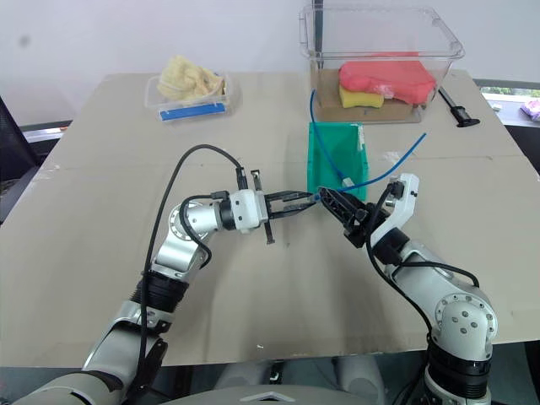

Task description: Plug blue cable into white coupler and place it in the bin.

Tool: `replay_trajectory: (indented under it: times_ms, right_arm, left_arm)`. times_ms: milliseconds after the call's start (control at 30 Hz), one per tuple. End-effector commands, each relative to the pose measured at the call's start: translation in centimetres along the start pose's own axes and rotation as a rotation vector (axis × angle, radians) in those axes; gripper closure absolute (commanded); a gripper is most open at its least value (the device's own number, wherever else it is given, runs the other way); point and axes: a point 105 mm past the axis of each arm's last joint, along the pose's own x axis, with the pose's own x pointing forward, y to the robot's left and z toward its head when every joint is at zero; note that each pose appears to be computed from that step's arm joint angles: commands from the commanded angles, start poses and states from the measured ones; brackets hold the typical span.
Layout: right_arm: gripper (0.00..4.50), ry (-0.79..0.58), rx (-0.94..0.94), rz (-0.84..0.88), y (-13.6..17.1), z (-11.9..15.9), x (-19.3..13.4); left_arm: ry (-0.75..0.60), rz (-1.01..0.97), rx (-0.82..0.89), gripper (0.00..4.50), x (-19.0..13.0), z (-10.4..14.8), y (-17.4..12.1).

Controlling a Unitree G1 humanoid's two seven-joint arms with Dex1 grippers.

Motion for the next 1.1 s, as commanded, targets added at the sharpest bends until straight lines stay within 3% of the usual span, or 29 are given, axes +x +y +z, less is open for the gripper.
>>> replay_trajectory:
  times_ms: [33, 67, 100, 367, 400, 500, 600, 867, 1100]
  right_arm:
    - [3.60, 0.001, -0.001, 0.045, 1.1, 0.2, 0.2]
    - [4.11, 0.008, -0.002, 0.045, 1.1, 0.0, 0.2]
    - [4.32, 0.015, -0.003, 0.043, 1.1, -0.1, 0.2]
    - [4.32, 0.041, -0.014, 0.050, 1.0, 0.0, 0.2]
    - [4.50, 0.039, -0.014, 0.050, 1.0, 0.1, 0.2]
    - [4.50, 0.037, -0.017, 0.046, 0.8, 0.4, 0.2]
    - [4.50, 0.032, -0.023, 0.037, 0.3, 0.8, 0.1]
    - [4.50, 0.032, -0.023, 0.033, -0.7, 1.3, -0.3]
    - [4.50, 0.062, -0.038, 0.065, -0.4, 0.8, 0.3]
  left_arm:
    - [-0.034, 0.017, 0.043, 4.50, 0.2, 1.0, 0.6]
    - [-0.034, 0.017, 0.043, 4.50, 0.2, 1.1, 0.6]
    - [-0.035, 0.018, 0.044, 4.50, 0.2, 1.1, 0.6]
    - [-0.034, 0.033, -0.030, 4.50, 0.0, 1.0, 0.7]
    - [-0.031, 0.053, -0.062, 3.50, -0.2, 1.0, 0.9]
    - [0.012, 0.111, -0.180, 2.20, -1.5, 0.4, 1.6]
    - [0.108, 0.210, -0.361, 0.90, -5.1, -0.7, 2.5]
    - [0.424, 0.263, -0.589, 0.90, -17.0, -1.4, 4.1]
    - [0.632, 0.199, -0.599, 0.90, -22.8, -3.5, 4.2]
